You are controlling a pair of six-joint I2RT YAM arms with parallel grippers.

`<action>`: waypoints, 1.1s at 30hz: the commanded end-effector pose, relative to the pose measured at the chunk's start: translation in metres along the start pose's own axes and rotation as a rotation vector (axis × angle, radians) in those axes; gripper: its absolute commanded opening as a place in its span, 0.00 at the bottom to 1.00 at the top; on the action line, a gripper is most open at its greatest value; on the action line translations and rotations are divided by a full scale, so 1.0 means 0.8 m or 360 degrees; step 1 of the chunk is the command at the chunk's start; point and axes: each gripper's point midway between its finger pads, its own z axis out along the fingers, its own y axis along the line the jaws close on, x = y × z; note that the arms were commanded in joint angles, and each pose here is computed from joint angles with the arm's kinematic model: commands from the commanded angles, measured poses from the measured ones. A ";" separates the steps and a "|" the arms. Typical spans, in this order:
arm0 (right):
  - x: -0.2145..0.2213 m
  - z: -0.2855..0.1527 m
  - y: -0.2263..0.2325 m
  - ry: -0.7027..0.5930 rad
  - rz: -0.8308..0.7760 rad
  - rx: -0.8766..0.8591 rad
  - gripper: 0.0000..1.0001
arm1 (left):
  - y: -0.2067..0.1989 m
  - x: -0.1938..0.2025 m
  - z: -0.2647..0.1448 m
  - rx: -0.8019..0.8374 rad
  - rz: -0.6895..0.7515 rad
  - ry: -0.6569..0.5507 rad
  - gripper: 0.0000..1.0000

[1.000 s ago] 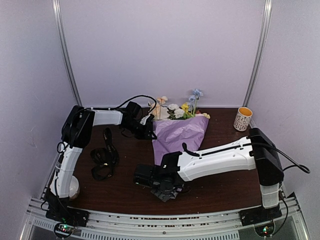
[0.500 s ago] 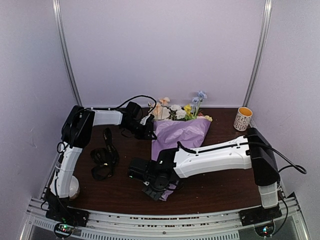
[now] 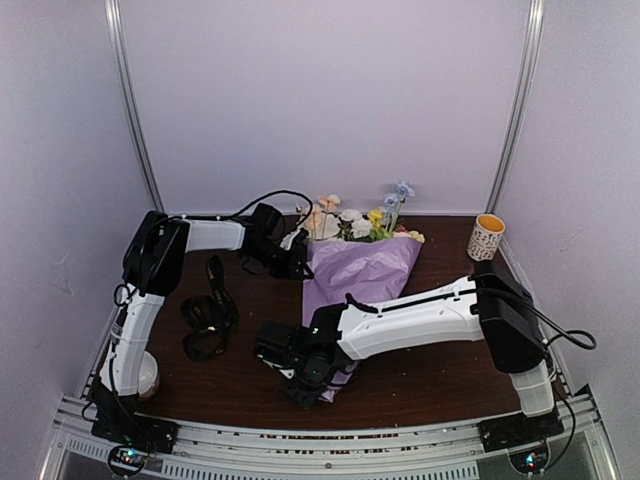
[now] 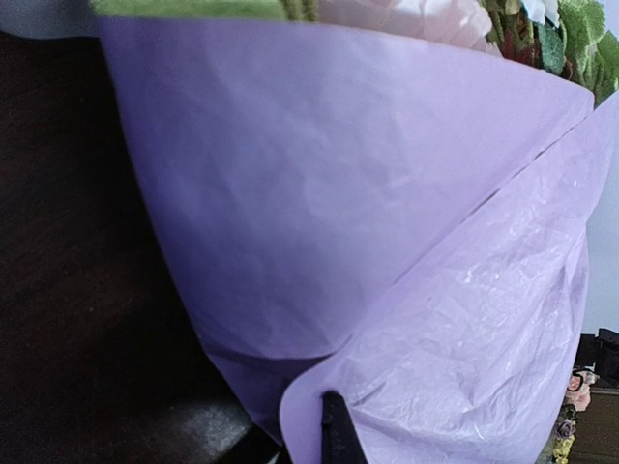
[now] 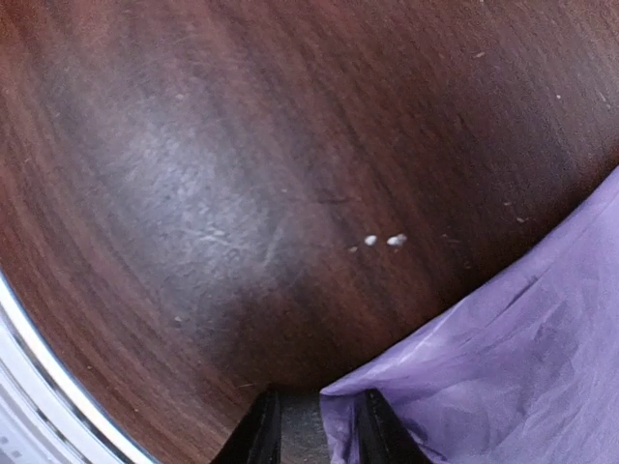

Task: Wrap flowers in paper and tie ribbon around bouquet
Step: Press the fold line of the folded bouquet.

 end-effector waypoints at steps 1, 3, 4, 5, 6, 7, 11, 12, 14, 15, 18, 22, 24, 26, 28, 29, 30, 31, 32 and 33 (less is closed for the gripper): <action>-0.022 -0.063 0.042 -0.0215 -0.0026 -0.0305 0.32 | 0.018 -0.008 -0.007 -0.0069 0.0021 -0.0050 0.00; -0.028 -0.093 0.043 -0.0350 0.0027 -0.0379 0.33 | 0.018 -0.008 -0.007 -0.0067 0.0020 -0.0048 0.00; -0.027 -0.100 0.035 -0.0392 0.0077 -0.0373 0.33 | 0.017 -0.008 -0.007 -0.0066 0.0022 -0.0050 0.00; -0.025 -0.102 0.021 -0.0418 0.0150 -0.0343 0.32 | 0.017 -0.009 -0.007 -0.0066 0.0021 -0.0051 0.00; -0.019 -0.098 0.005 -0.0418 0.0225 -0.0291 0.29 | 0.017 -0.009 -0.007 -0.0064 0.0023 -0.0052 0.00; -0.012 -0.089 -0.016 -0.0398 0.0312 -0.0229 0.26 | 0.017 -0.009 -0.007 -0.0065 0.0023 -0.0052 0.00; 0.027 -0.045 -0.051 -0.0193 0.0432 -0.0048 0.18 | 0.018 -0.009 -0.006 -0.0064 0.0019 -0.0049 0.00; 0.034 -0.036 -0.052 -0.0145 0.0428 -0.0023 0.16 | 0.018 -0.008 -0.006 -0.0064 0.0018 -0.0048 0.00; 0.044 -0.021 -0.053 -0.0076 0.0424 0.0010 0.14 | 0.018 -0.009 -0.006 -0.0064 0.0019 -0.0049 0.00; 0.049 -0.015 -0.054 -0.0047 0.0426 0.0019 0.12 | 0.017 -0.008 -0.006 -0.0063 0.0019 -0.0048 0.00; 0.067 -0.003 -0.048 0.0031 0.0392 0.0049 0.09 | 0.017 -0.009 -0.006 -0.0063 0.0020 -0.0049 0.00; 0.095 0.005 -0.018 0.0139 0.0281 0.0036 0.07 | 0.017 -0.010 -0.006 -0.0061 0.0021 -0.0051 0.00; 0.110 0.006 0.000 0.0188 0.0236 0.0024 0.07 | 0.018 -0.012 -0.006 -0.0062 0.0018 -0.0054 0.00; 0.126 0.001 0.012 0.0230 0.0209 0.0021 0.06 | 0.018 -0.012 -0.006 -0.0061 0.0018 -0.0051 0.00; 0.143 -0.003 0.017 0.0257 0.0206 0.0015 0.06 | 0.018 -0.012 -0.006 -0.0060 0.0017 -0.0049 0.00; 0.148 -0.008 0.018 0.0260 0.0214 0.0010 0.06 | 0.018 -0.012 -0.006 -0.0059 0.0021 -0.0050 0.00; 0.153 -0.011 0.016 0.0263 0.0225 0.0008 0.06 | 0.018 -0.011 -0.006 -0.0060 0.0019 -0.0048 0.00; 0.156 -0.016 0.015 0.0263 0.0236 0.0005 0.06 | 0.018 -0.012 -0.006 -0.0060 0.0020 -0.0050 0.00; 0.158 -0.021 0.014 0.0259 0.0242 0.0002 0.06 | 0.018 -0.012 -0.006 -0.0060 0.0020 -0.0049 0.00; 0.156 -0.029 0.013 0.0235 0.0255 -0.0007 0.06 | 0.018 -0.012 -0.006 -0.0060 0.0020 -0.0050 0.00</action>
